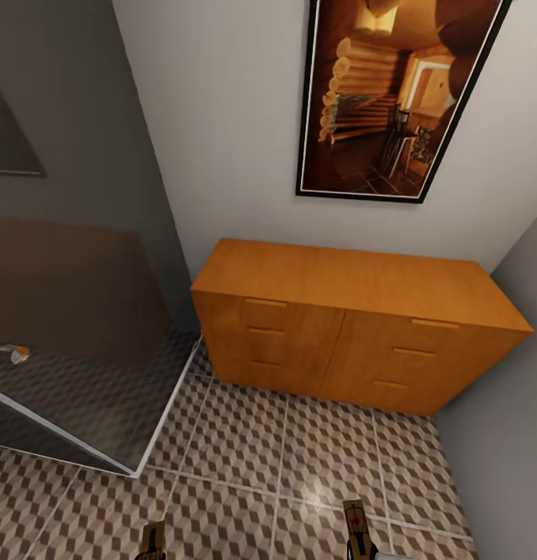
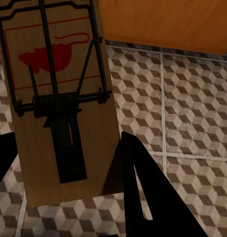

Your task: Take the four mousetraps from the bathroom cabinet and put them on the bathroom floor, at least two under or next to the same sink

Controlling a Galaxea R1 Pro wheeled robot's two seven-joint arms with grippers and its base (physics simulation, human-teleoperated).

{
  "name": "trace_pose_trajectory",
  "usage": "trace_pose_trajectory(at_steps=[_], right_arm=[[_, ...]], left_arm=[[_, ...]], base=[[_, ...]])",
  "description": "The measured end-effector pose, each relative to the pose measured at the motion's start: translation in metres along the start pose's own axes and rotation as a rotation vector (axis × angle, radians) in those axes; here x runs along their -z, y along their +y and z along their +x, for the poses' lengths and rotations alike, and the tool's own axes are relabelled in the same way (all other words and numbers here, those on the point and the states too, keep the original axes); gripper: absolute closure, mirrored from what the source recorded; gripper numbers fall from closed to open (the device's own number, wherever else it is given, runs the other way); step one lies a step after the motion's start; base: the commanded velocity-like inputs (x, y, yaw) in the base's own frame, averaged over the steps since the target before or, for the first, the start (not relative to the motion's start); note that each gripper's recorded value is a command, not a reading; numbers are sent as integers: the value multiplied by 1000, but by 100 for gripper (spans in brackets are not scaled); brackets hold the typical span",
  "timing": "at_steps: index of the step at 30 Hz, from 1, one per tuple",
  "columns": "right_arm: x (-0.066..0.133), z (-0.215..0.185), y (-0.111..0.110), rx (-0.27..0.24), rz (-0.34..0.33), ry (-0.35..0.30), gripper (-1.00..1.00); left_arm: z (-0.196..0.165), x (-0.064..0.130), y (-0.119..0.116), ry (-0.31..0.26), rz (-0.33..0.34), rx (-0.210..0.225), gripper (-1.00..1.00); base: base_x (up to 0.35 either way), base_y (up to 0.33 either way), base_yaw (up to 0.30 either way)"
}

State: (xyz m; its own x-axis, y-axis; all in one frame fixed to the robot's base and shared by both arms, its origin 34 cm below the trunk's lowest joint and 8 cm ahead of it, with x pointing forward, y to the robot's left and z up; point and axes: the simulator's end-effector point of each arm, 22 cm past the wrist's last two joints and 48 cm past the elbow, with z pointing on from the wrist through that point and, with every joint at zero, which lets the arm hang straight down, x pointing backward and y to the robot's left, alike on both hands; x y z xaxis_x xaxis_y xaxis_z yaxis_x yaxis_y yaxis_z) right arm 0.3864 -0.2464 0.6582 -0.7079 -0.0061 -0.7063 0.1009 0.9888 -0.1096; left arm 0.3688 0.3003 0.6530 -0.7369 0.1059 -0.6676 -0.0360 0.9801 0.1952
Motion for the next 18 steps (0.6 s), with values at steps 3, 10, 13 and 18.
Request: trace_pose_trajectory(at_steps=[3,10,13,18], right_arm=[[0,-2,0,-1,0,-5,100],[-1,-7,0,-2,0,-16,100],[-1,-9,0,-3,0,-21,100],[-1,-13,0,-4,0,-29,100]], left_arm=[[-2,0,0,-4,0,1,100],[-7,-1,0,-15,-1,3,100],[-9,-1,0,-19,-2,4,100],[-12,-1,1,-27,-2,5,100]], base=[[-81,0,0],[-94,0,0],[-106,0,0],[-108,0,0]])
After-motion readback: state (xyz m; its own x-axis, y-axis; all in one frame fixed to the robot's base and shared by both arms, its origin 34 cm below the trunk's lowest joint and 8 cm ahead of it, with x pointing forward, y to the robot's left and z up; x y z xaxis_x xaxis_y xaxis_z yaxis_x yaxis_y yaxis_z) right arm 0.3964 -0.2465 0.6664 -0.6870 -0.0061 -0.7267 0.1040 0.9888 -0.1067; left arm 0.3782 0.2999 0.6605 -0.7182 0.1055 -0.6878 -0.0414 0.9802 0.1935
